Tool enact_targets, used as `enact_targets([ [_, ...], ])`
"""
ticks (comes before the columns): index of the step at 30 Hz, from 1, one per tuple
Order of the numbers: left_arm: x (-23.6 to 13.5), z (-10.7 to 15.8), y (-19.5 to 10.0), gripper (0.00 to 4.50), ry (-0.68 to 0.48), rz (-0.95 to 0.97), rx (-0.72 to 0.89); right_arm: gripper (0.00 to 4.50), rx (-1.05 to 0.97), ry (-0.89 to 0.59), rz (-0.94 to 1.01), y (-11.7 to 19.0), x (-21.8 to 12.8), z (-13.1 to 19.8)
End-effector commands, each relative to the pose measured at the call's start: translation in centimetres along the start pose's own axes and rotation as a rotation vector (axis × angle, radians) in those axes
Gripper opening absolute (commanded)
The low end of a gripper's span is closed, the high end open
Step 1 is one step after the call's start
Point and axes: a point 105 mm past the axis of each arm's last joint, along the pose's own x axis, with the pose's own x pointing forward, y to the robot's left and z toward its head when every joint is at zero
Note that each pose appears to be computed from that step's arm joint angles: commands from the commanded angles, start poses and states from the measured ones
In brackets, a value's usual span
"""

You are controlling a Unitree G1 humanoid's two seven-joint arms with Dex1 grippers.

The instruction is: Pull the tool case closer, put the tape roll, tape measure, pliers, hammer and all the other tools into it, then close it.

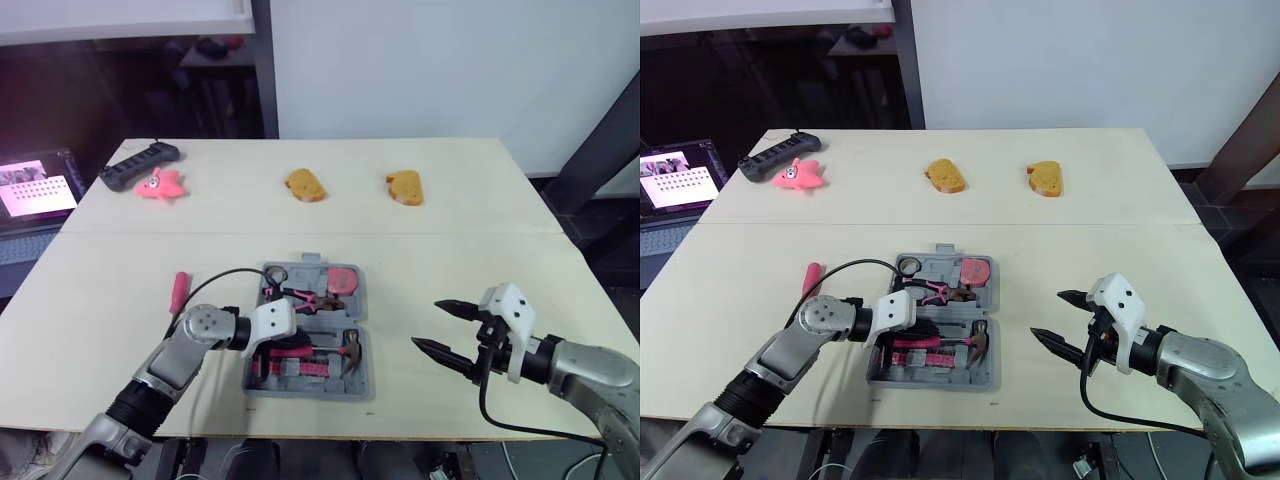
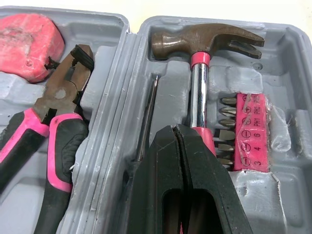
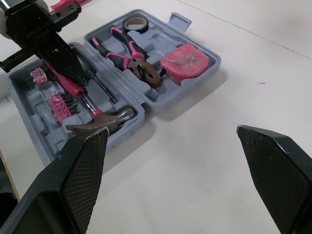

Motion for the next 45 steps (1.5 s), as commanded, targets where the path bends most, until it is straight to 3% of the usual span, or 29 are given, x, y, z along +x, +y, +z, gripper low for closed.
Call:
enact_targets([
  [1, -0.1, -6.7, -3.3, 0.01, 0.229, -0.051, -0.111, 4.5, -0.03, -0.021, -0.004, 0.0, -0.1, 0.9],
  [16, -0.8, -11.3, -6.6, 0.01, 0.458, -0.161, -0.146, 4.5, 0.0, -0.024, 0.021, 0.4, -0.1, 1.6],
  [21, -0.8, -11.7, -6.5, 0.01, 0.468, -0.157, -0.142, 4.5, 0.006, -0.024, 0.025, 0.5, 0.0, 1.7],
  [27, -0.8, -9.3, -4.1, 0.01, 0.363, -0.074, -0.147, 4.5, 0.006, -0.026, 0.023, 0.4, 0.2, 1.7],
  [31, -1.1, -6.5, -1.9, 0.01, 0.25, -0.019, -0.13, 4.5, 0.002, -0.034, 0.021, 0.4, 0.3, 1.8],
  [33, -1.7, -4.0, -0.5, 0.01, 0.139, 0.028, -0.141, 4.5, -0.006, -0.042, 0.021, 0.3, 0.4, 2.0],
  [38, -6.9, 1.0, 1.4, 0.01, -0.08, 0.094, -0.209, 4.5, -0.024, -0.047, 0.009, -0.2, -0.2, 2.3],
  [43, -15.3, 0.2, 2.3, 0.01, -0.103, 0.24, -0.344, 4.5, -0.031, -0.037, -0.029, -1.4, -1.5, 1.3],
  [45, -19.6, -2.1, 2.4, 0.01, -0.032, 0.369, -0.412, 4.5, -0.033, -0.022, -0.056, -2.1, -2.4, 0.3],
])
